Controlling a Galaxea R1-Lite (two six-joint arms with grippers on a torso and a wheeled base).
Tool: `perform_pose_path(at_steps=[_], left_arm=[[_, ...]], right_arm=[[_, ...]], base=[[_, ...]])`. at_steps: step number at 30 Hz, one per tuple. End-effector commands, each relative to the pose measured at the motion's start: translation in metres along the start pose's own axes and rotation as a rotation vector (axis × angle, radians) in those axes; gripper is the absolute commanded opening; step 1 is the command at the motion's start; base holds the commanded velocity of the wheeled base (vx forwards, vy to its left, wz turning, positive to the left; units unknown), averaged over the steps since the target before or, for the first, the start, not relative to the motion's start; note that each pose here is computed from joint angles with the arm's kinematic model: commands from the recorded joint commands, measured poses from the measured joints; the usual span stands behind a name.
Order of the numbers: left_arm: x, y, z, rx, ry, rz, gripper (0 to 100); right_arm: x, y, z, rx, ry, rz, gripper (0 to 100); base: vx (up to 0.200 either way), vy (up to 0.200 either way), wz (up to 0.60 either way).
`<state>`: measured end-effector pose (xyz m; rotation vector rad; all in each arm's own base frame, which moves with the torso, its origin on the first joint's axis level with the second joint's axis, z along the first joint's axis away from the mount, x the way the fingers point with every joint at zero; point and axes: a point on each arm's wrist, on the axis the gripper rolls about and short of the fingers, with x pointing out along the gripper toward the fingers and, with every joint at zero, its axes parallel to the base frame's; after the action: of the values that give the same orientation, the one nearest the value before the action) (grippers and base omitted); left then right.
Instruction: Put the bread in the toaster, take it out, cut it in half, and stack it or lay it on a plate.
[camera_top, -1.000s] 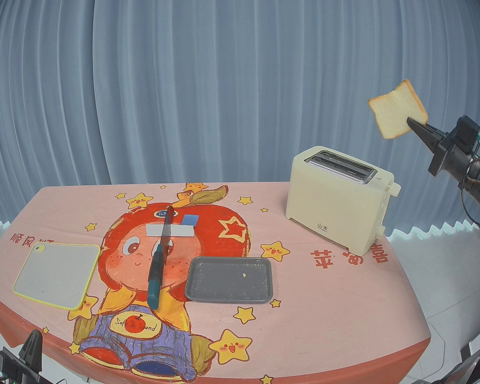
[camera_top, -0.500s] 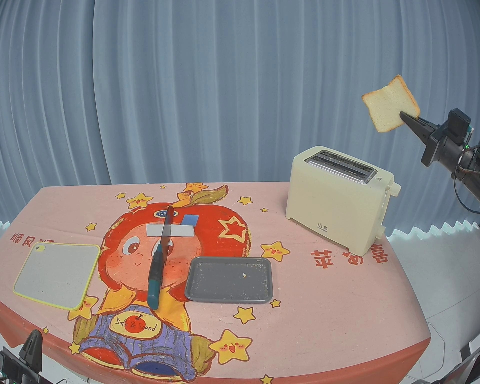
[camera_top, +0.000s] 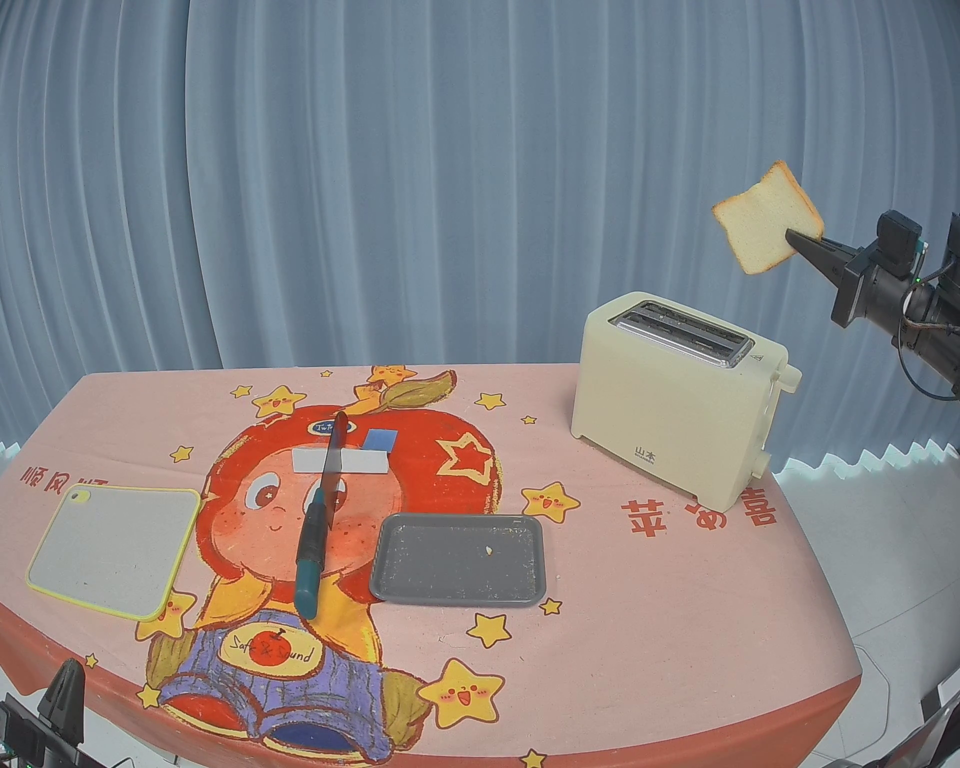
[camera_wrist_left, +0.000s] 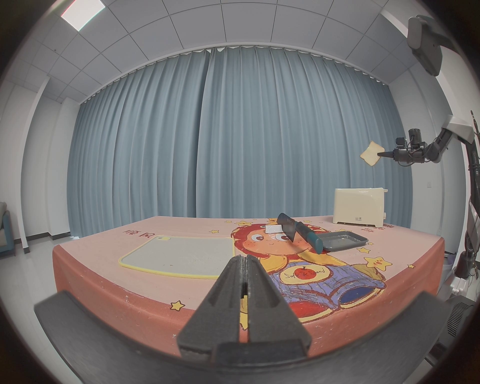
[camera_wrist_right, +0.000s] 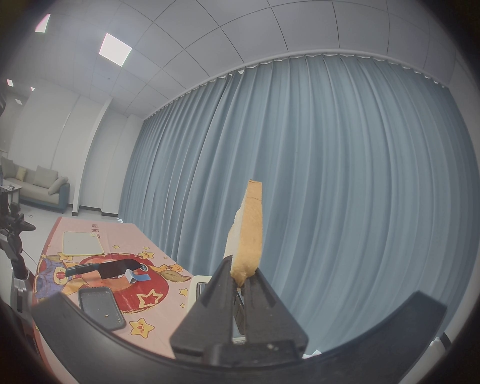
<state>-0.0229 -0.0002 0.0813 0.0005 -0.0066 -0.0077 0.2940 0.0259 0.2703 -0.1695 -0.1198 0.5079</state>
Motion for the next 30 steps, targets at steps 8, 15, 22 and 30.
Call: perform_pose_path(at_steps=[8, 15, 22, 30], left_arm=[[0.0, 0.0, -0.005, 0.001, 0.0, 0.0, 0], [0.0, 0.0, -0.005, 0.0, 0.002, 0.0, 0], [0.0, 0.0, -0.005, 0.0, 0.0, 0.0, 0], [0.0, 0.0, -0.005, 0.0, 0.0, 0.0, 0]], right_arm=[[0.019, -0.007, -0.008, 0.021, 0.054, 0.02, 0], [0.023, -0.004, -0.007, 0.031, 0.126, 0.049, 0], [0.032, -0.006, -0.015, 0.049, 0.194, 0.065, 0], [0.05, -0.008, -0.032, 0.029, 0.251, 0.092, 0]], base=[[0.0, 0.0, 0.0], [0.0, 0.0, 0.0], [0.0, 0.0, 0.0], [0.0, 0.0, 0.0]])
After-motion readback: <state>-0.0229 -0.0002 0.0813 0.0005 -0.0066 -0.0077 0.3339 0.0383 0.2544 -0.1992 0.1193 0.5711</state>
